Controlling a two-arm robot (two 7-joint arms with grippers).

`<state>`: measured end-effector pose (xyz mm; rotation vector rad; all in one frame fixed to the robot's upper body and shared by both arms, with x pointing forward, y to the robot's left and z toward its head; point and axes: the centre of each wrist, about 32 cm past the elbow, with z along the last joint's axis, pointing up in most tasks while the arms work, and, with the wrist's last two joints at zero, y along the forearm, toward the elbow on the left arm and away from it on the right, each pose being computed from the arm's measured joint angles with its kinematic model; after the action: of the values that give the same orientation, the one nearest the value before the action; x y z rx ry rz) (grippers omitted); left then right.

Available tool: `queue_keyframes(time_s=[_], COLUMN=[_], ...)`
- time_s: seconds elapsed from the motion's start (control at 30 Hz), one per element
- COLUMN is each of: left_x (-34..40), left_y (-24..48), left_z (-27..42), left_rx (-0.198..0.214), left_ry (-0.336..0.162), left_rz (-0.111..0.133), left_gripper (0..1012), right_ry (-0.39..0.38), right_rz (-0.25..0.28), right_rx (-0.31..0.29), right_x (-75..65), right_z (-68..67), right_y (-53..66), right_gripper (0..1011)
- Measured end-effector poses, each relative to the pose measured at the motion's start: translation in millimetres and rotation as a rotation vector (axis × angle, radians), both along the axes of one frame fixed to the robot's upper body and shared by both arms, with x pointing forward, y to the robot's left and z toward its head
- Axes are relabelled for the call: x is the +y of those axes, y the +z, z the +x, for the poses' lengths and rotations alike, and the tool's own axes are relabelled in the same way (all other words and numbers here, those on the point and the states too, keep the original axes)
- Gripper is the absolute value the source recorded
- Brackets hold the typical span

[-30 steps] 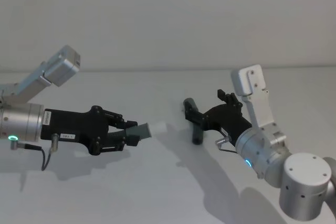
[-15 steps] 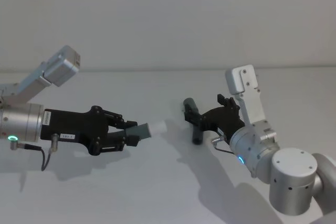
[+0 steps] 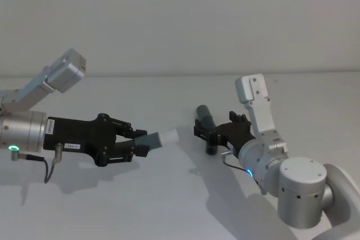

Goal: Use both hands to pick up one end of the pipe from the table, align the ends, and insert them.

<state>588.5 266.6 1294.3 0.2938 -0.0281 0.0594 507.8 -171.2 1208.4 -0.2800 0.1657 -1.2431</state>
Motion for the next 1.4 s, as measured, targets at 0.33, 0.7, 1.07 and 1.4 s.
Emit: queue_keyframes(time_s=[0.33, 0.7, 1.07, 1.4], left_x=[0.0, 0.0, 0.0, 0.0], left_y=[0.0, 0.1, 0.0, 0.0], left_z=[0.0, 0.0, 0.0, 0.0], left_rx=[0.000, 0.000, 0.000, 0.000], left_ry=[0.000, 0.000, 0.000, 0.000], left_rz=[0.000, 0.000, 0.000, 0.000], left_gripper=[327, 327, 327, 327], right_ry=[-0.004, -0.008, -0.021, -0.038], right_rz=[-0.021, -0.042, -0.045, -0.036], right_rx=[0.029, 0.046, 0.056, 0.066], right_x=[7.4, 12.6, 13.9, 12.9], right_z=[7.8, 19.1, 30.2, 37.6], right_y=[-4.2, -9.3, -14.0, -16.5], right_gripper=[1002, 1002, 1002, 963])
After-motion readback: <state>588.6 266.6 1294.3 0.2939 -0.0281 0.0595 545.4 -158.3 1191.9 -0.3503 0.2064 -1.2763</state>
